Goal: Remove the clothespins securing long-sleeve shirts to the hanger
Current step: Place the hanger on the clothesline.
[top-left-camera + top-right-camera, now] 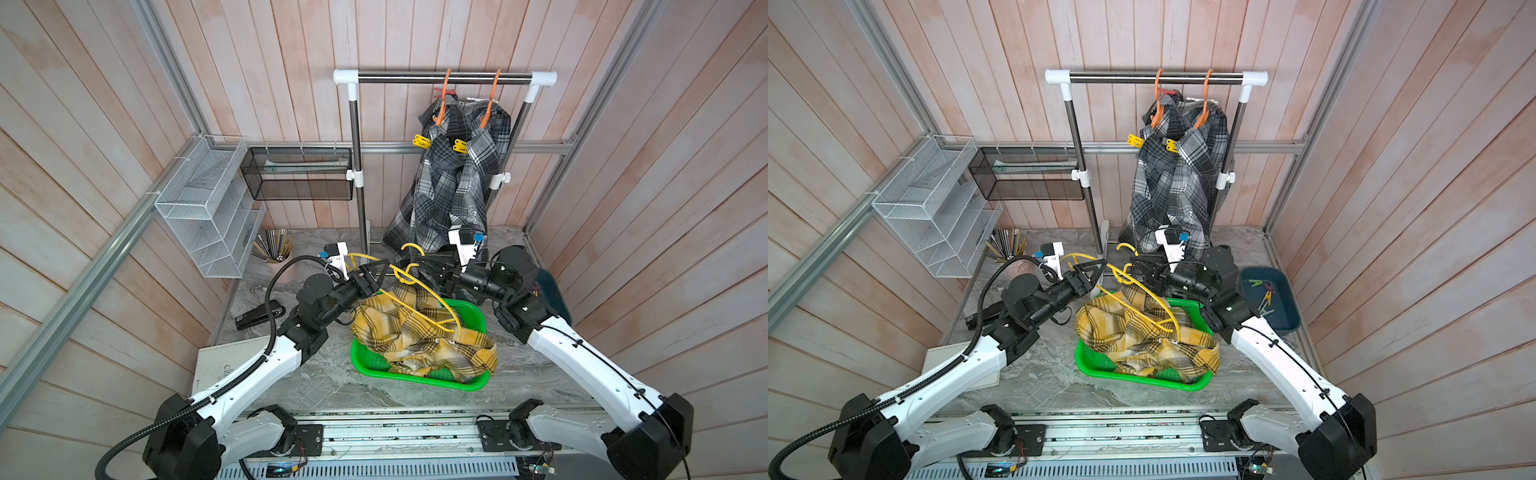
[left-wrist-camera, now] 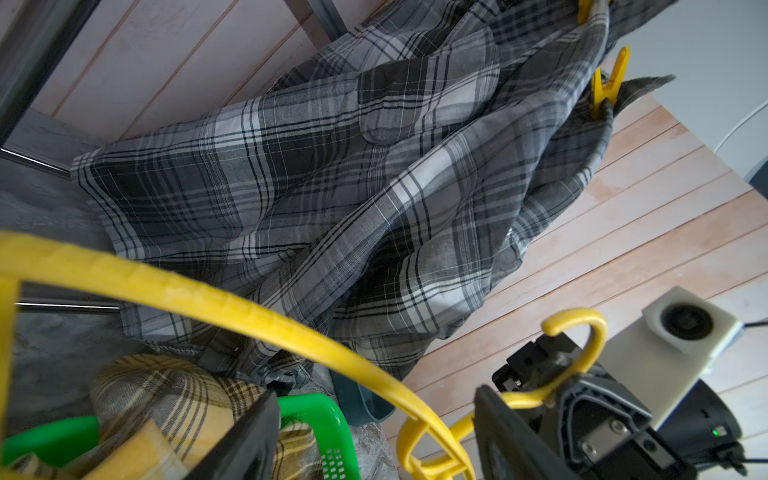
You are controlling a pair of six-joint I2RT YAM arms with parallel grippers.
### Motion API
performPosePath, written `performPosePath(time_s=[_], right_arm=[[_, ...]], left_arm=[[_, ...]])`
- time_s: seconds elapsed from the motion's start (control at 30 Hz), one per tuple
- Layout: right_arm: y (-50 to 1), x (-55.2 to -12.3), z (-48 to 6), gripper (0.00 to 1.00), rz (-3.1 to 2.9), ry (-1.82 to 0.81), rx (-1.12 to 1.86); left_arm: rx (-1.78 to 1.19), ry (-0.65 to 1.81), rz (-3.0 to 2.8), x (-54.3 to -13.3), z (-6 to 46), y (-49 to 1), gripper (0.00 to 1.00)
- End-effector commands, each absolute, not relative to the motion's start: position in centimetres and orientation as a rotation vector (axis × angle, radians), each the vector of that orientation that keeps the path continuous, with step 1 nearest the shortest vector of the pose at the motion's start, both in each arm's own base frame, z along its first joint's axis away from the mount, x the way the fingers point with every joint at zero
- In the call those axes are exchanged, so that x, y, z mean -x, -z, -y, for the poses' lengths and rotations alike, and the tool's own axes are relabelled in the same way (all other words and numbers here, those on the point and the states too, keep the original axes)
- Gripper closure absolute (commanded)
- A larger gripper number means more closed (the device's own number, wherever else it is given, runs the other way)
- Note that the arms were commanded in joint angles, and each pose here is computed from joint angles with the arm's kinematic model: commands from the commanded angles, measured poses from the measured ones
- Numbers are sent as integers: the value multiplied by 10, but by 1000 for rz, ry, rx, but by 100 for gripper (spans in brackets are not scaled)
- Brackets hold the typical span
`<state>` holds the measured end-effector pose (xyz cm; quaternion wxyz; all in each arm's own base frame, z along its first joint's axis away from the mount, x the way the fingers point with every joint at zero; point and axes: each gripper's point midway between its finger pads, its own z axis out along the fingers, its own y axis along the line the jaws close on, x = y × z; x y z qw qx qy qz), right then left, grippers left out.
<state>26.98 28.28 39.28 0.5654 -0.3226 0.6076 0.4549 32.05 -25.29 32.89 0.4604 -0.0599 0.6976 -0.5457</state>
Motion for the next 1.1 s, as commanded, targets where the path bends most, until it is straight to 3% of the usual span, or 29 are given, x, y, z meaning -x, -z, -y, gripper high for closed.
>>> performPosePath(time_s=[0.0,0.2,0.33,0.47,0.6,0.63,0.7,0.77,0.83,1.07], right_arm=[[-411,-253,-285,100,-1312,-1085,808],[-404,-238,-297,100,-1302,-1150,898],[-395,-234,-306,100,-1332,-1162,942],[-391,-232,-313,100,-1352,-1165,961],[-389,-233,-312,100,-1364,-1160,952],[-389,-234,-311,98,-1370,-1157,942],[-390,-233,-309,70,-1367,-1151,934],[-392,-231,-305,56,-1355,-1137,925],[-394,-228,-302,50,-1349,-1125,922],[-384,-218,-290,46,-1346,-1113,899]], left_arm=[[169,1370,-1657,-328,253,-347,30],[184,1407,-1619,-336,259,-352,40],[196,1442,-1564,-340,260,-359,52],[187,1483,-1547,-342,265,-363,71],[212,1532,-1522,-343,266,-365,100],[224,1537,-1510,-343,264,-366,100],[255,1561,-1466,-346,257,-374,100],[270,1583,-1416,-348,248,-385,100],[276,1588,-1379,-349,239,-396,100],[335,1613,-1287,-349,203,-422,100]])
